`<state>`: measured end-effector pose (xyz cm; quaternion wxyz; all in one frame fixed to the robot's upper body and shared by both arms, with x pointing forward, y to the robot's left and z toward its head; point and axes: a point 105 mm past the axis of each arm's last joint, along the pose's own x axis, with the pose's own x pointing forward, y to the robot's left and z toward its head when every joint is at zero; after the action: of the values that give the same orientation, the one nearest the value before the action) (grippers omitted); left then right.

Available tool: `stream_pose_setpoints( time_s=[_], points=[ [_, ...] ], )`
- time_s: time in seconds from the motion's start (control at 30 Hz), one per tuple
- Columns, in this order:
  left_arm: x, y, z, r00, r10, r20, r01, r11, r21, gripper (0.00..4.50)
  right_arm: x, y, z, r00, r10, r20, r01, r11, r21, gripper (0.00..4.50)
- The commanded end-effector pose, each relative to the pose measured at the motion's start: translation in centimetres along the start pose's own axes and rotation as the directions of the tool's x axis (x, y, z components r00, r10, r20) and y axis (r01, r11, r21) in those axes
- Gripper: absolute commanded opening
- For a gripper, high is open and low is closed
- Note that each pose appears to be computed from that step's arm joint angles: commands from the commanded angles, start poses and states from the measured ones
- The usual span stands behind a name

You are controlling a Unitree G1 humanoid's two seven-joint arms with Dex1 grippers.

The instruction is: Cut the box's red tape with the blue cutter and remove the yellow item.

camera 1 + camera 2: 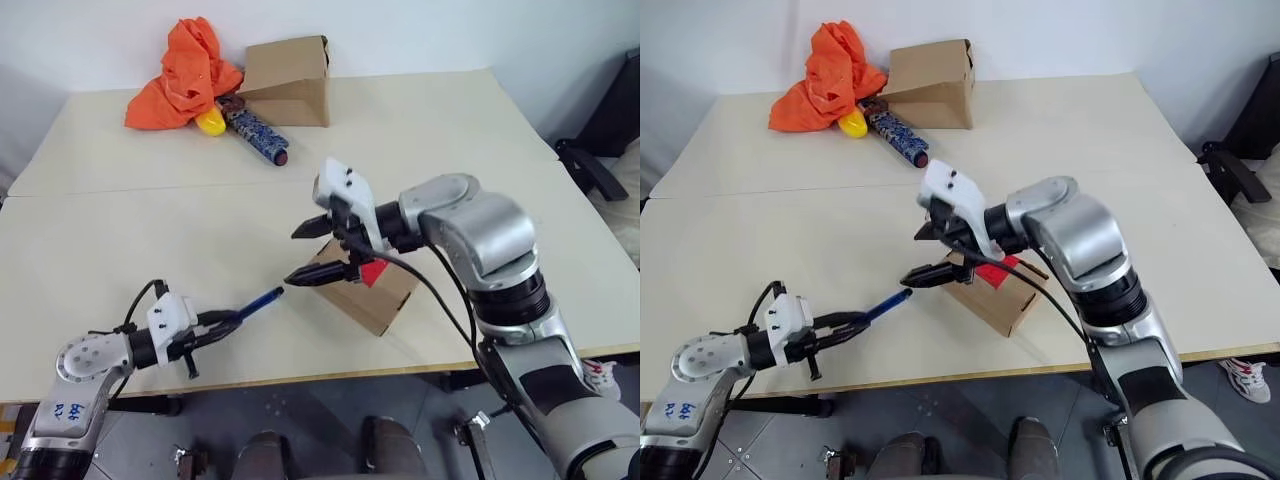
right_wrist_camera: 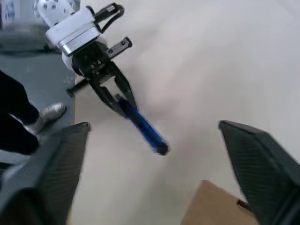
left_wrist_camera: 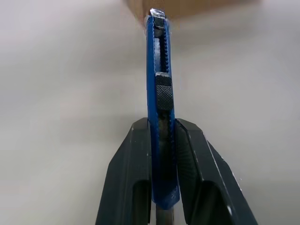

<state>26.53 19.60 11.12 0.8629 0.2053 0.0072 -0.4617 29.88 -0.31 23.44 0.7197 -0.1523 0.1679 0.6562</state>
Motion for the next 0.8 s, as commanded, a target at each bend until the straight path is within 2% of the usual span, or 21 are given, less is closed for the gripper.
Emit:
stream_pose_setpoints(
  time_s=[0.03,0.13,0.27,0.57,0.8],
  points=[
    [0.7,0.9,2.0,0.995,0.047,0.092,-0.055,0.994,0.094,0.40,-0.4,0.0,1.0,0.999,0.024,0.027,-0.027,0.995,0.098,4.47],
    [1.5,1.4,2.9,0.989,0.063,0.133,-0.084,0.985,0.153,0.40,0.0,0.2,0.6,0.997,0.068,-0.020,-0.062,0.973,0.223,4.47],
    [3.3,2.4,5.0,0.969,0.119,0.216,-0.177,0.944,0.277,0.40,1.4,-1.2,0.8,0.997,0.035,-0.066,-0.012,0.948,0.317,4.47],
    [4.6,2.2,6.4,0.948,0.133,0.290,-0.219,0.932,0.289,0.40,2.8,-1.7,0.7,0.995,0.050,-0.089,-0.017,0.941,0.338,4.47],
    [3.7,2.1,5.6,0.953,0.145,0.267,-0.217,0.940,0.263,0.40,1.0,-3.4,2.5,1.000,-0.014,-0.012,0.017,0.948,0.317,4.47]
  ],
)
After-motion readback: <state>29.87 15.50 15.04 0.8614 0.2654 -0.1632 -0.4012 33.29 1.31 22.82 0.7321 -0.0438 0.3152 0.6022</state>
